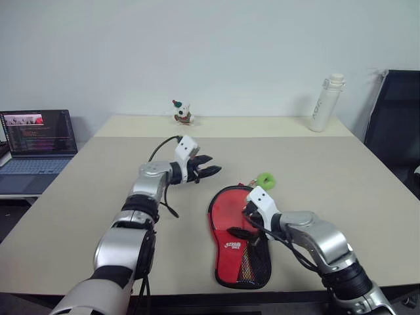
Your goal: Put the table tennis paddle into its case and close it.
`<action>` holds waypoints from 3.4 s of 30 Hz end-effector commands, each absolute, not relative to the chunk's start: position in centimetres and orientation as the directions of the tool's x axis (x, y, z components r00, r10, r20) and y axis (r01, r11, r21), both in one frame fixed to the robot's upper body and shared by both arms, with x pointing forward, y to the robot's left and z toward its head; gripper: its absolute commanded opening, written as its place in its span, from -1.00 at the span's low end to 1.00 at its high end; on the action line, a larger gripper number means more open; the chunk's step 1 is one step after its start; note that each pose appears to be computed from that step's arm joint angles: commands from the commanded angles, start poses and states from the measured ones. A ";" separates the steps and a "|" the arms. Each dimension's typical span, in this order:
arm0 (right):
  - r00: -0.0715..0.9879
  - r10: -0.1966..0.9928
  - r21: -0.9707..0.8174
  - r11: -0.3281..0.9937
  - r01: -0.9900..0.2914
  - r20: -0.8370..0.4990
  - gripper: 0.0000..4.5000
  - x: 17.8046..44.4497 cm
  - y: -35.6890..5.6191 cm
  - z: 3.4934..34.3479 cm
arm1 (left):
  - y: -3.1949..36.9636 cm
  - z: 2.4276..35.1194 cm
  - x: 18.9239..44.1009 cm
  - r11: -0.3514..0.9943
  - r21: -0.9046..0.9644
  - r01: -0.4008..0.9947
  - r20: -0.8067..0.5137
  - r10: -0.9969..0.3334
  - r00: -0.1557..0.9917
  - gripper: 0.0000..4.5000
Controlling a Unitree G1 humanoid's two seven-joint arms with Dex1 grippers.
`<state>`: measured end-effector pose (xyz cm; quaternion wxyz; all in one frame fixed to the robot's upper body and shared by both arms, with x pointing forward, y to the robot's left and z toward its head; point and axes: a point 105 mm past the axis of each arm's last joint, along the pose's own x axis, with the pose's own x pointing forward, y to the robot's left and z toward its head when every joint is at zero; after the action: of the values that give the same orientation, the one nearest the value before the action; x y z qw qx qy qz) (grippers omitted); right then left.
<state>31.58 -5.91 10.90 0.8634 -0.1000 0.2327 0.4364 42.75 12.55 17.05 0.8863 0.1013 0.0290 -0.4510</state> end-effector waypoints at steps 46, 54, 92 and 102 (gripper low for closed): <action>0.859 0.267 -0.069 0.942 -0.328 -0.438 0.75 46.5 -13.0 10.7 | 5.0 12.4 34.6 0.375 0.181 0.909 -0.241 -0.879 0.411 0.25; 0.859 0.258 -0.059 0.947 -0.315 -0.441 -0.40 46.4 -13.3 10.4 | 4.1 10.8 34.7 0.296 0.208 0.932 -0.317 -0.881 0.351 0.25; 0.759 0.299 0.004 0.931 -0.364 -0.578 -0.99 36.0 -22.1 12.5 | 1.1 6.2 35.7 0.220 0.134 0.966 -0.466 -0.846 0.258 0.25; 0.403 0.603 0.200 0.692 -0.694 -0.688 -0.99 25.0 -17.5 11.4 | -0.4 5.9 35.6 0.184 0.128 0.975 -0.462 -0.858 0.223 0.25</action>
<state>26.20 -18.34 10.51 0.8466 -0.0555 0.3930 0.3545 36.30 -0.61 8.84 0.7692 0.1849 0.0945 -0.6043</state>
